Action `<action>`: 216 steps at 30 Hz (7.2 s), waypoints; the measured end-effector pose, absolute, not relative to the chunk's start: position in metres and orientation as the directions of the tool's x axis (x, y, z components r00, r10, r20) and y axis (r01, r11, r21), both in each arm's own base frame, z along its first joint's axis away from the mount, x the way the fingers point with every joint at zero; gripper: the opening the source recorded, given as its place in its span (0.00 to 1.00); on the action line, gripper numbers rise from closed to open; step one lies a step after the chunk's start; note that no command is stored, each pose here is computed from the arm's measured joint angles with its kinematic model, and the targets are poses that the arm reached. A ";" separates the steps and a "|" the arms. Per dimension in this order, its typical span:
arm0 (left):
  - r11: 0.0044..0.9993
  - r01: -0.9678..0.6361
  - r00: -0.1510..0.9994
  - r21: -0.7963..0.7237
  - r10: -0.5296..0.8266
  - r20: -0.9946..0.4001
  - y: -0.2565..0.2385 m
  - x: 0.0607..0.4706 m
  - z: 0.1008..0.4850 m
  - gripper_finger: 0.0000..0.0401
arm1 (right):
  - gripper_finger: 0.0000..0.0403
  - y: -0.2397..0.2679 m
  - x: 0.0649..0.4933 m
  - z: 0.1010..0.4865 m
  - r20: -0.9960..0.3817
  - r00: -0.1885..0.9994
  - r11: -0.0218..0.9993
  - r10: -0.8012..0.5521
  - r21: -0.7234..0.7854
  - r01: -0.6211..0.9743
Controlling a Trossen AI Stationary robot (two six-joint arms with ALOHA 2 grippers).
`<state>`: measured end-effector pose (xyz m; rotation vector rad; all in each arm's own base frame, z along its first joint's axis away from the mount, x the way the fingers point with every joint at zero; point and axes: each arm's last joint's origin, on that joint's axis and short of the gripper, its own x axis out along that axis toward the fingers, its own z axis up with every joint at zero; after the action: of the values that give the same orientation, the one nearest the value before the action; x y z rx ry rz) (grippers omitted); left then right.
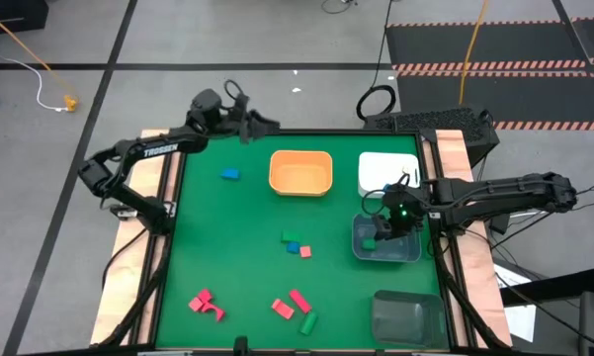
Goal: Sort & place blocks by color
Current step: Put the top green block into the dark blue bin
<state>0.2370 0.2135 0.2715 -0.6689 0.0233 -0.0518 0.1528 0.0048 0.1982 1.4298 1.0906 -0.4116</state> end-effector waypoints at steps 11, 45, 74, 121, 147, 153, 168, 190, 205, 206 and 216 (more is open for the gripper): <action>0.733 0.173 0.919 -0.658 -0.360 -0.159 0.162 0.254 0.260 0.60 | 0.52 0.006 0.154 0.212 -0.693 0.608 0.320 0.387 0.720 0.617; 0.996 -0.071 0.695 -0.048 0.015 -0.719 -0.028 0.282 0.220 0.60 | 0.52 0.002 0.156 0.227 -0.611 0.748 0.679 0.258 0.666 0.310; 0.991 0.023 0.607 0.128 0.088 -0.790 -0.030 0.314 0.156 0.60 | 0.52 0.000 0.161 0.231 -0.574 0.795 0.703 0.197 0.648 0.293; 1.000 -0.015 0.629 -0.011 0.001 -0.778 -0.035 0.326 0.136 0.34 | 0.52 -0.001 0.160 0.231 -0.579 0.791 0.752 0.199 0.607 0.255; 0.981 -0.184 0.927 0.068 0.196 -0.320 -0.007 0.326 0.236 0.34 | 0.55 -0.009 0.176 0.264 -0.240 0.959 0.354 0.152 0.919 0.174; 0.971 -0.233 0.944 0.063 0.241 -0.225 -0.003 0.328 0.245 0.34 | 0.61 -0.010 0.181 0.269 -0.179 0.973 0.296 0.149 0.947 0.129; 0.962 -0.223 0.946 0.156 0.252 -0.203 0.000 0.332 0.256 0.34 | 0.67 -0.022 0.218 0.259 -0.092 0.991 0.247 0.100 0.967 0.065; 0.962 -0.217 0.940 0.167 0.252 -0.230 0.014 0.332 0.254 0.34 | 0.66 -0.053 0.253 0.230 -0.062 0.994 0.236 -0.090 0.968 0.082; 0.956 -0.198 0.933 0.215 0.251 -0.259 0.021 0.331 0.251 0.34 | 0.59 -0.054 0.271 0.215 0.008 0.994 0.157 -0.111 0.987 0.009; 0.956 -0.196 0.931 0.216 0.251 -0.266 0.021 0.331 0.250 0.34 | 0.57 -0.054 0.271 0.215 0.005 0.994 0.154 -0.110 0.988 0.012; 0.949 -0.186 0.930 0.255 0.253 -0.265 0.022 0.331 0.250 0.34 | 0.38 -0.054 0.271 0.215 0.006 0.994 0.165 -0.110 0.986 0.012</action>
<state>0.3305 0.0218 0.2504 0.2284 0.3001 0.2268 0.2710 -0.0542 0.2151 1.4024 -0.0830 -0.0873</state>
